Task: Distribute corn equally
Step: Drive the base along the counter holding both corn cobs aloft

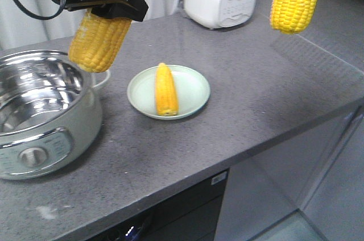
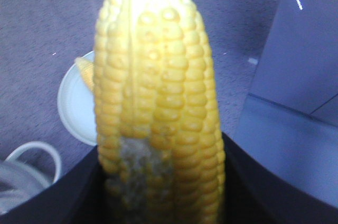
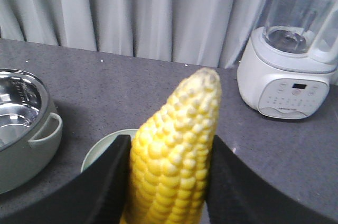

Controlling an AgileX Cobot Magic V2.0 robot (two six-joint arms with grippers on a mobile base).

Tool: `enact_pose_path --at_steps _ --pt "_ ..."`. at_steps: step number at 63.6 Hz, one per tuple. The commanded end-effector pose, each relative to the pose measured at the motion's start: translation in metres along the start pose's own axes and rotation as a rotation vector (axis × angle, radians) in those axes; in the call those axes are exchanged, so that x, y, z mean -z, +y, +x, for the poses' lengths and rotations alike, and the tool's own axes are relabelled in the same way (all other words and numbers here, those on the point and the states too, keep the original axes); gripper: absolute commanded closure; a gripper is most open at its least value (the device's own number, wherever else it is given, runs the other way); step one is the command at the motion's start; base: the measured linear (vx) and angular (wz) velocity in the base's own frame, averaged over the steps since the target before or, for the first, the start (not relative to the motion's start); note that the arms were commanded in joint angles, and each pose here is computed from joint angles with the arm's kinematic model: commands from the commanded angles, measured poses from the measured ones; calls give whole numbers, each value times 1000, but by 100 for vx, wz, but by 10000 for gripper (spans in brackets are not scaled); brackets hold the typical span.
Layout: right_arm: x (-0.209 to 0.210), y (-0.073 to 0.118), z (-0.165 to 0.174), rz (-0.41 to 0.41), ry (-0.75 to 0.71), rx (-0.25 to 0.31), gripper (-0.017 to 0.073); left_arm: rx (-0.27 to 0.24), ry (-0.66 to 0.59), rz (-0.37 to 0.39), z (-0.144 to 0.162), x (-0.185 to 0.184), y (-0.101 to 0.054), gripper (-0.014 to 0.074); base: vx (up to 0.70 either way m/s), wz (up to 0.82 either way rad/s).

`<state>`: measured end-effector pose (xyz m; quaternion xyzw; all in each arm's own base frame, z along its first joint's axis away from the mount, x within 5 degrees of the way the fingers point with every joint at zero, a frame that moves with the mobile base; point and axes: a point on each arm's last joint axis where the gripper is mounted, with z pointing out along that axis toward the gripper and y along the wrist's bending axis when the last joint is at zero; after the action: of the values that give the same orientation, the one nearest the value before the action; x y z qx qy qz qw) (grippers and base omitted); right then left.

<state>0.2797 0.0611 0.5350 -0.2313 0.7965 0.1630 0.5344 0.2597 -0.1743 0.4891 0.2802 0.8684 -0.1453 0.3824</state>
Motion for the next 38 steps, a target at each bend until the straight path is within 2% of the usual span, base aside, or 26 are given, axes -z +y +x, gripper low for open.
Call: enact_pose_path --at_steps 1,38 --pt "21 7 -15 19 -118 14 561 -1 -124 7 -8 27 -3 600 -1 -34" --pt "21 7 -15 18 -117 14 561 -1 -124 7 -8 27 -3 600 -2 -34"
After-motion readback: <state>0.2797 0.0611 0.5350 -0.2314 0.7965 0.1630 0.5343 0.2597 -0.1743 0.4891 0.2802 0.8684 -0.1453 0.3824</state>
